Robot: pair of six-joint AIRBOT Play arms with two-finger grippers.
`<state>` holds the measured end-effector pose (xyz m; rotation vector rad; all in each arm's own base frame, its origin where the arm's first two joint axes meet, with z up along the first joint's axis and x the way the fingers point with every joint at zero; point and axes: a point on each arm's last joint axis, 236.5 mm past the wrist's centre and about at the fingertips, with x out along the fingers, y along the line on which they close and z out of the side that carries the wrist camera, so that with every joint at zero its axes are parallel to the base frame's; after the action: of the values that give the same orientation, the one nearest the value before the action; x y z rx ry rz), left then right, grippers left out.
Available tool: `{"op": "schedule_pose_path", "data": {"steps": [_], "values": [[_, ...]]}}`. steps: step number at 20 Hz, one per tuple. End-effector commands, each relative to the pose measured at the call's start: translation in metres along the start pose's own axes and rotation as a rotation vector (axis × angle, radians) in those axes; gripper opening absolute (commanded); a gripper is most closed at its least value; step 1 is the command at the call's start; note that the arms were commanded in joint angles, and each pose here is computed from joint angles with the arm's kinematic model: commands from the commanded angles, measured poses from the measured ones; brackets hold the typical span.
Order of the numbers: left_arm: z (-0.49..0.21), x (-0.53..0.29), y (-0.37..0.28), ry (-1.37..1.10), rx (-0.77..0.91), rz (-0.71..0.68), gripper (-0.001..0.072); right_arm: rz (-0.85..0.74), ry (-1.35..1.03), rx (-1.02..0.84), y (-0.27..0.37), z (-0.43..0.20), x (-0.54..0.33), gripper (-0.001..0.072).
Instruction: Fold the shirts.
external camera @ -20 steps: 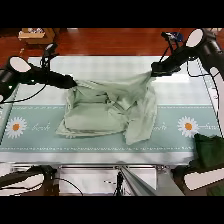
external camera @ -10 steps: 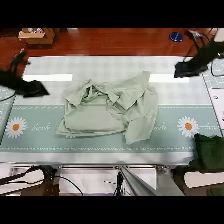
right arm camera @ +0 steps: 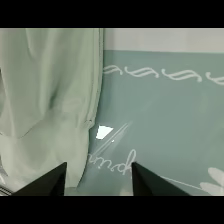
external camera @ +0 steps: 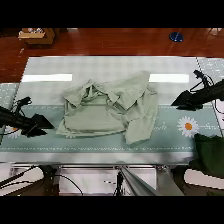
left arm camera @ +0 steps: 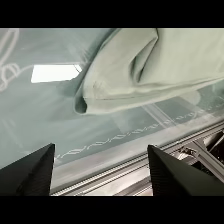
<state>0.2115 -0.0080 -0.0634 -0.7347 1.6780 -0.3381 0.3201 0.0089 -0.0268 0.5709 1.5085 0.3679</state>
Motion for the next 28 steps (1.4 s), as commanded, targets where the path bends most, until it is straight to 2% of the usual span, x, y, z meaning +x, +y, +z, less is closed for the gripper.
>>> {"op": "schedule_pose_path", "data": {"steps": [1, 9, 13, 14, 20, 23, 28], "values": [[-0.005, 0.014, 0.009, -0.005, -0.029, -0.001, 0.0687, 0.050, -0.025, 0.014, 0.000, -0.015, 0.007, 0.0484], [0.030, 0.049, -0.012, -0.059, 0.013, -0.019, 0.0665, 0.082, -0.101, 0.001, 0.018, -0.008, -0.004, 0.0483], [0.027, 0.076, -0.025, 0.011, -0.001, -0.013, 0.0200, 0.058, -0.160, -0.040, 0.027, -0.007, -0.020, 0.0483], [0.023, 0.079, -0.026, 0.033, 0.004, -0.017, 0.0028, 0.047, -0.176, -0.052, 0.029, -0.007, -0.025, 0.0483], [0.008, 0.062, -0.026, 0.080, -0.001, -0.088, 0.0025, -0.130, -0.126, -0.021, -0.010, -0.025, -0.027, 0.0486], [0.012, 0.047, -0.023, 0.025, -0.009, -0.101, 0.0025, -0.076, -0.088, 0.029, -0.010, -0.041, -0.002, 0.0487], [0.010, 0.037, -0.025, 0.009, 0.001, -0.112, 0.0025, 0.101, -0.179, 0.118, 0.009, -0.036, 0.035, 0.0487]]}}
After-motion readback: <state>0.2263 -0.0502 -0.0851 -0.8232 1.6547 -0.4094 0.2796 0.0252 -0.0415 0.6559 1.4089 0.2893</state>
